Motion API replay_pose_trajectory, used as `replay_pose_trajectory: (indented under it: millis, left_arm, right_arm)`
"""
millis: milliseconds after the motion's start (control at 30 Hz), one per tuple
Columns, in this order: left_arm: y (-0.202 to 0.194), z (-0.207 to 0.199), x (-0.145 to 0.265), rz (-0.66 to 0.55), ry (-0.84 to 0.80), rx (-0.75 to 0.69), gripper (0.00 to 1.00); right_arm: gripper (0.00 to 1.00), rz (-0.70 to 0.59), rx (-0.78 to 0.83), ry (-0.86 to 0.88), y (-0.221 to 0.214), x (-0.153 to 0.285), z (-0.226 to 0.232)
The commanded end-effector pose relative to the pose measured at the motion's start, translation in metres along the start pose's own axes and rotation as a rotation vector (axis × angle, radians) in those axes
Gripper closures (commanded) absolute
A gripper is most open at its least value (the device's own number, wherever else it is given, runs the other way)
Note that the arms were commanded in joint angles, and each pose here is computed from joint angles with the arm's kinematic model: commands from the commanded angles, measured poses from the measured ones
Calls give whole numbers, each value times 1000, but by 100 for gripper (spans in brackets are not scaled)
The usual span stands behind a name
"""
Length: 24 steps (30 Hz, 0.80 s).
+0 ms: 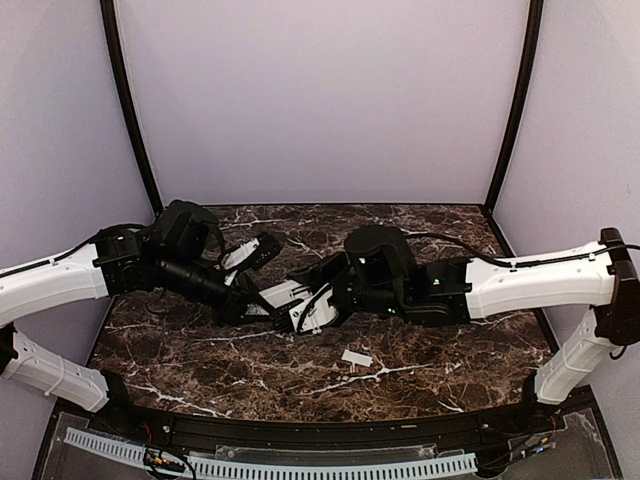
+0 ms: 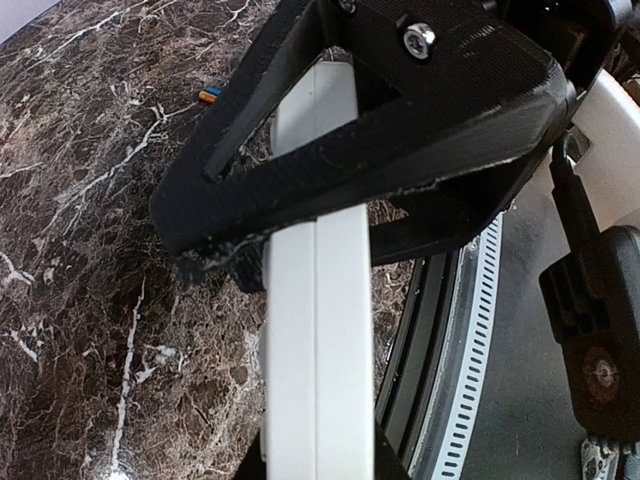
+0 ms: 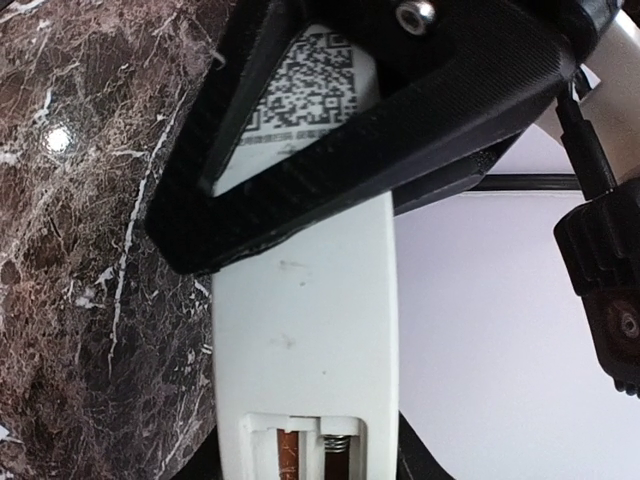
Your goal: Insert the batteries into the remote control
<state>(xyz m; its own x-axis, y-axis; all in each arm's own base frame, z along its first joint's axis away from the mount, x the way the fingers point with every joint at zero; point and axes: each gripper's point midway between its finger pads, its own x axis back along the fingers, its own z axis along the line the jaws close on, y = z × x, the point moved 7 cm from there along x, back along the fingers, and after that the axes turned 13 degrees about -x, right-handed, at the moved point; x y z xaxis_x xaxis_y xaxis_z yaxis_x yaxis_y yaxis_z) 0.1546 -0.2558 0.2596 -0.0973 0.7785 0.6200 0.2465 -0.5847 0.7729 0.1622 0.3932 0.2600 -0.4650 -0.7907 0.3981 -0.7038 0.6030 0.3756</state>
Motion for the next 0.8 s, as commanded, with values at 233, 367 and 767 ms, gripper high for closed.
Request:
replay_pose_trajectory:
  millis: [233,367,767]
  left_arm:
    - [13,5,33,-100,149,-39,25]
    - [17,9,57,-166,246,-50,14]
    - [8,26,105,-263,579,15,13]
  right_arm:
    - [95,71,-295,107,-1,5,9]
    - [96,129,-454,248,-13,-1,43]
    - [95,386,-877,610,-54,-67,100]
